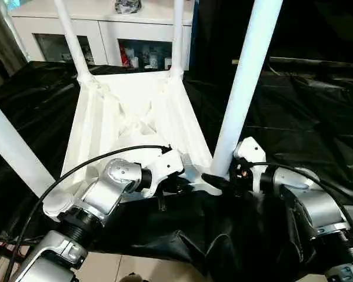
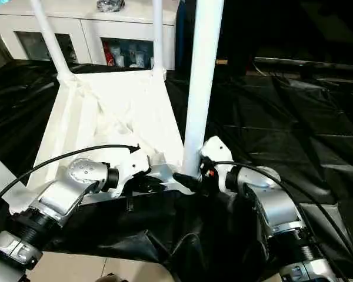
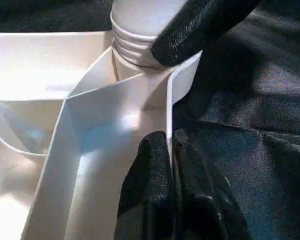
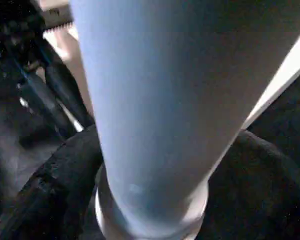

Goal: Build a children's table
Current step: Rotate leg to tighten

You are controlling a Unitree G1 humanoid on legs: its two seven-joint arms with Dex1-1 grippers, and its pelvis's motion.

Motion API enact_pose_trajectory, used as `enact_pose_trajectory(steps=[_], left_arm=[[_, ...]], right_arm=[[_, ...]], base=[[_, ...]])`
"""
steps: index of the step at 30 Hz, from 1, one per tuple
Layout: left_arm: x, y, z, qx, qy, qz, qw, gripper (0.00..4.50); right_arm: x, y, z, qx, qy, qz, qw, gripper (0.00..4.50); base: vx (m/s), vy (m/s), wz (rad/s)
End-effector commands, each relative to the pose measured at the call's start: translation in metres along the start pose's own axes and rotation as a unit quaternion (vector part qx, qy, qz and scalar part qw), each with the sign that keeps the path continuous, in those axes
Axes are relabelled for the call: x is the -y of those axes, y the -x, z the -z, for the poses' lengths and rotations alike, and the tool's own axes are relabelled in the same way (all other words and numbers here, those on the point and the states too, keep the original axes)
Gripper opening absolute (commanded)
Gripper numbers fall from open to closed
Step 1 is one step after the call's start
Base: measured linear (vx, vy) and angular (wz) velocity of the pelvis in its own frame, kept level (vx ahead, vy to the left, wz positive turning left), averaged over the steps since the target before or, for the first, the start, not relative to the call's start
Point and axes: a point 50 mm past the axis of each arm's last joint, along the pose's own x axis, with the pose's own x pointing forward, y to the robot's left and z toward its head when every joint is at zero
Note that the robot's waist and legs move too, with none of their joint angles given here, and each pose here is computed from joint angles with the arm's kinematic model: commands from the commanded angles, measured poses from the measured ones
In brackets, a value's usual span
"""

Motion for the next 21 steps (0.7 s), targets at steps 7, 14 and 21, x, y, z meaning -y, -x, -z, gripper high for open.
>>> enact_pose_trajectory(steps=[7, 14, 21], left_arm=[[-0.007, 0.004, -0.007, 0.020, -0.010, -0.016, 1.000, 0.00], [-0.008, 0.004, -0.005, 0.019, -0.004, -0.021, 1.000, 0.00], [-0.020, -0.014, -0.021, 0.044, 0.034, -0.099, 0.994, 0.00]], right_arm=[[0.002, -0.002, -0.002, -0.002, 0.011, -0.002, 1.000, 3.13], [-0.003, -0.008, -0.001, 0.013, -0.004, -0.005, 1.000, 2.76], [0.003, -0.028, 0.012, 0.020, -0.091, 0.149, 0.984, 2.70]], base=[[0.000, 0.000, 0.00], [0.000, 0.000, 0.00], [0.000, 0.000, 0.00]])
